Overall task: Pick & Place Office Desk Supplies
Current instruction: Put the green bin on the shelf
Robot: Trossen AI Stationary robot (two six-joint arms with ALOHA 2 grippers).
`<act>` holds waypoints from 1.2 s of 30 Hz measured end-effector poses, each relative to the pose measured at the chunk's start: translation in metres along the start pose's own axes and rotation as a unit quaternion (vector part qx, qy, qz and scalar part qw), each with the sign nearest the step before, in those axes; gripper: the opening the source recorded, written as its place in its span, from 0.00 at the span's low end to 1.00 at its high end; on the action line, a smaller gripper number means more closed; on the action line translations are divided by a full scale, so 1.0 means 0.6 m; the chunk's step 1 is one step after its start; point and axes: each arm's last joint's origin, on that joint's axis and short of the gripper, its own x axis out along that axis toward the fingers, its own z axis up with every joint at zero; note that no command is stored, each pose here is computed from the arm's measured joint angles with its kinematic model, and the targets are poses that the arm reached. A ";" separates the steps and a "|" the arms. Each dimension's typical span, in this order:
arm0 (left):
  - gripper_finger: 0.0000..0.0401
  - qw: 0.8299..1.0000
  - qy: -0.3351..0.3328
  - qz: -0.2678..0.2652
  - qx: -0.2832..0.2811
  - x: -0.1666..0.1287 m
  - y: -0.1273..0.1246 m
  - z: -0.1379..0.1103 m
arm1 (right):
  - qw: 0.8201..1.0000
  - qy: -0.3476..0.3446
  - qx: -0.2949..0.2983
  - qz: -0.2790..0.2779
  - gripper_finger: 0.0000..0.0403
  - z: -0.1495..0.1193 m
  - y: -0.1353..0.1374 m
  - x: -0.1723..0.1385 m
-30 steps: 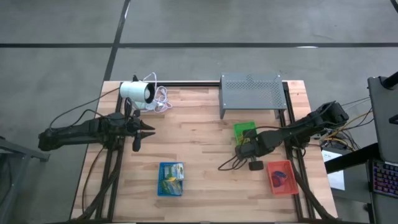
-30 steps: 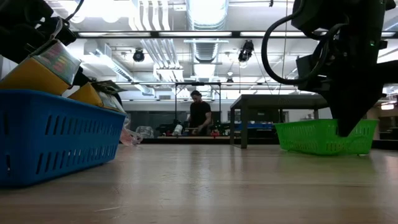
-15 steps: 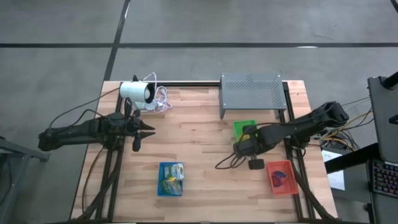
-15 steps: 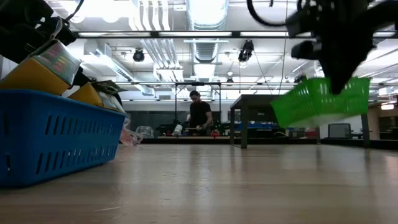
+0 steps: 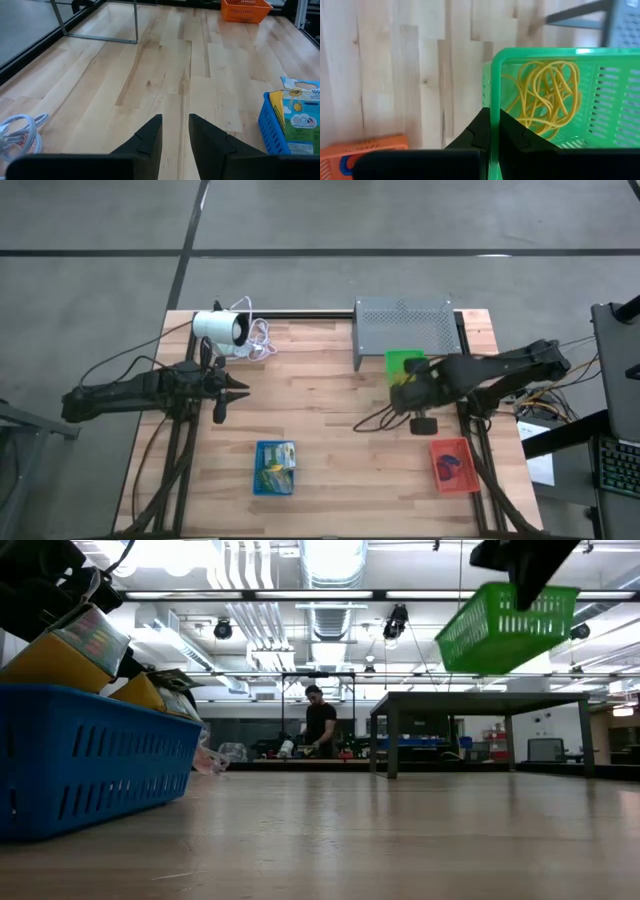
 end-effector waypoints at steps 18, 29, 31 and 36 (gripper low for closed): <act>0.25 1.000 0.000 0.000 0.000 0.000 0.000 0.000 | 0.996 -0.070 0.030 -0.037 0.03 -0.147 -0.122 -0.091; 0.25 1.000 0.000 0.000 0.000 0.000 0.000 0.000 | 0.996 0.005 0.071 -0.062 0.03 -0.142 -0.199 -0.061; 0.25 1.000 0.000 0.000 0.000 0.000 0.000 0.000 | 0.995 0.022 0.084 -0.057 0.03 -0.140 -0.215 -0.051; 0.25 1.000 0.000 0.000 0.000 0.000 0.000 0.000 | 0.994 0.040 0.091 -0.044 0.03 -0.134 -0.257 -0.027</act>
